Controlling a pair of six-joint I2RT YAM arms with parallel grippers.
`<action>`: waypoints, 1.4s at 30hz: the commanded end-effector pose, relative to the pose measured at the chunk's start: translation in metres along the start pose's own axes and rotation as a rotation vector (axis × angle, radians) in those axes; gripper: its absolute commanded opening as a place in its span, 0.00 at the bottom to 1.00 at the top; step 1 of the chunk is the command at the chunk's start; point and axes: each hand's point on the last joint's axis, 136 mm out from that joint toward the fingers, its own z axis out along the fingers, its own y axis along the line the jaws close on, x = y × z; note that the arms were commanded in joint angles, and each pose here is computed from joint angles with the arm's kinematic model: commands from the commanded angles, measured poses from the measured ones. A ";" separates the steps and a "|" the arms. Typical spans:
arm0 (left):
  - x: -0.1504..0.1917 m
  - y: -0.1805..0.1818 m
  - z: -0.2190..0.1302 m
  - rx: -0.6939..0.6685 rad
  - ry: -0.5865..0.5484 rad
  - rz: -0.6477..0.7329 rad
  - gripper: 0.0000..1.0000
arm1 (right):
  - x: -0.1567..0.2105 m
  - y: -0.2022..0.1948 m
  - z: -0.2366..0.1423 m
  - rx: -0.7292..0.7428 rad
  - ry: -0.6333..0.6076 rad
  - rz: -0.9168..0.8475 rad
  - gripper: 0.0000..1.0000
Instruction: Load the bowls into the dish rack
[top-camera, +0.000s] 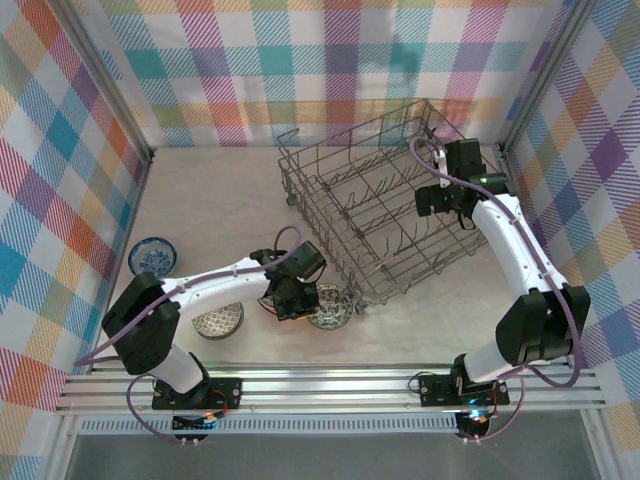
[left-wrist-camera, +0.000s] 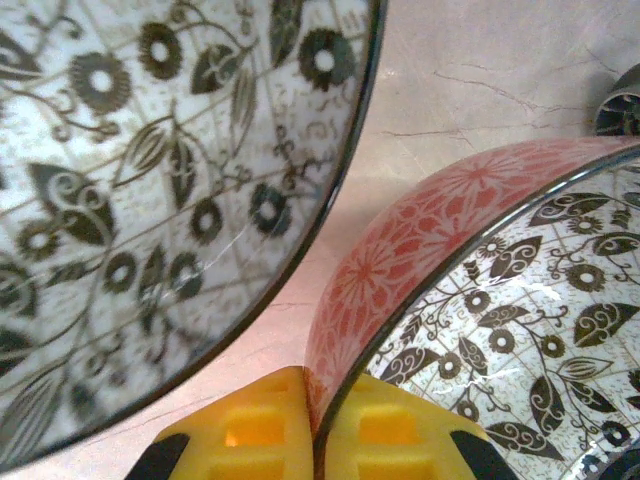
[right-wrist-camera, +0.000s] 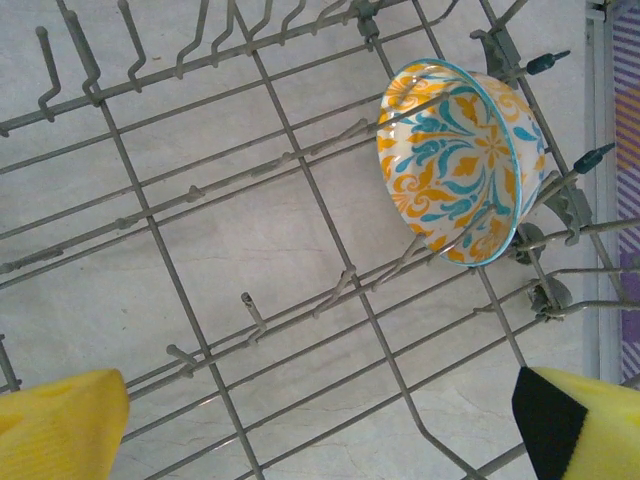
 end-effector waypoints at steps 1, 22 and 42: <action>-0.003 -0.009 -0.035 0.035 -0.063 0.056 0.00 | -0.007 0.003 -0.003 -0.016 -0.020 -0.037 1.00; -0.105 0.023 -0.192 0.031 -0.433 0.015 0.00 | -0.101 0.045 -0.039 -0.362 -0.159 0.080 0.96; -0.260 -0.106 -0.272 0.278 -0.637 0.249 0.00 | -0.150 0.120 -0.125 -0.877 -0.336 -0.025 0.57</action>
